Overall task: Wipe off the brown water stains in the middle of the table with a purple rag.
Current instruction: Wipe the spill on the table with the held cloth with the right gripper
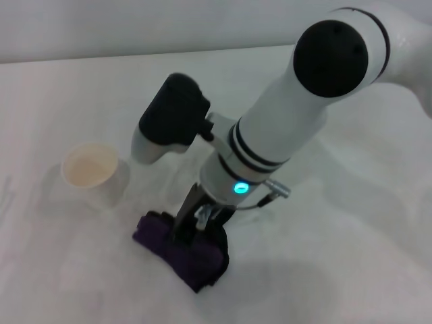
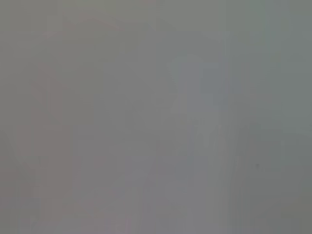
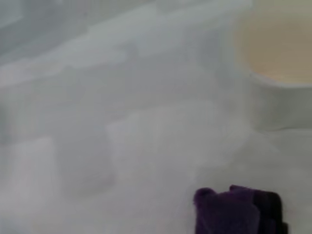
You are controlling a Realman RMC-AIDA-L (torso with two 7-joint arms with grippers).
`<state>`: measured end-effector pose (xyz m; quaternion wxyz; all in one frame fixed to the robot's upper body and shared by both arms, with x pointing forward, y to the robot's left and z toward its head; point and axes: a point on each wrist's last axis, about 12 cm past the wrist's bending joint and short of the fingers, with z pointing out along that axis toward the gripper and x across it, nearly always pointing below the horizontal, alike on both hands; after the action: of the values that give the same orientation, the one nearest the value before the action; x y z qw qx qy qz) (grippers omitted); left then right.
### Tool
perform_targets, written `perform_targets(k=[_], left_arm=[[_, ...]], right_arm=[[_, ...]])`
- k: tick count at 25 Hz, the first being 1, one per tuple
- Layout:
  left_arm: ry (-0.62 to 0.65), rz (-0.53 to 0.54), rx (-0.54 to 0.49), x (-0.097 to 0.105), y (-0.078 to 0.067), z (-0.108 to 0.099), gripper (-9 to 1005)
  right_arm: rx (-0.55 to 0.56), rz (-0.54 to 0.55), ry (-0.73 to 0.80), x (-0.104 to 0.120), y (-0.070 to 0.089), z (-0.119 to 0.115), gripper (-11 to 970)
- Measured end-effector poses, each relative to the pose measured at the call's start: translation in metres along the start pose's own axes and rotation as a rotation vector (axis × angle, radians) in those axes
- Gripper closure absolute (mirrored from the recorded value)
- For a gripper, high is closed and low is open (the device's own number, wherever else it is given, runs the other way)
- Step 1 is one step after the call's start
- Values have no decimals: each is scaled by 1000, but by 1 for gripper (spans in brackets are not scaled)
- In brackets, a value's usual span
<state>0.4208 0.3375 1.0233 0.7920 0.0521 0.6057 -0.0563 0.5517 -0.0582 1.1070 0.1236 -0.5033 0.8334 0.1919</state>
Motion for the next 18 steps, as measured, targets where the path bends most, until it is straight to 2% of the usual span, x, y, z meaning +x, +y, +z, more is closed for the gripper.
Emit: perform_targets(k=[7, 12, 18], left_arm=[[1, 3, 0, 0, 1, 0, 119], [2, 4, -3, 0, 2, 1, 119], [-1, 4, -5, 0, 2, 3, 120]], right_arm=[[168, 65, 5, 0, -35, -19, 872], [276, 156, 34, 10, -64, -35, 872], [370, 233, 122, 30, -80, -52, 876]])
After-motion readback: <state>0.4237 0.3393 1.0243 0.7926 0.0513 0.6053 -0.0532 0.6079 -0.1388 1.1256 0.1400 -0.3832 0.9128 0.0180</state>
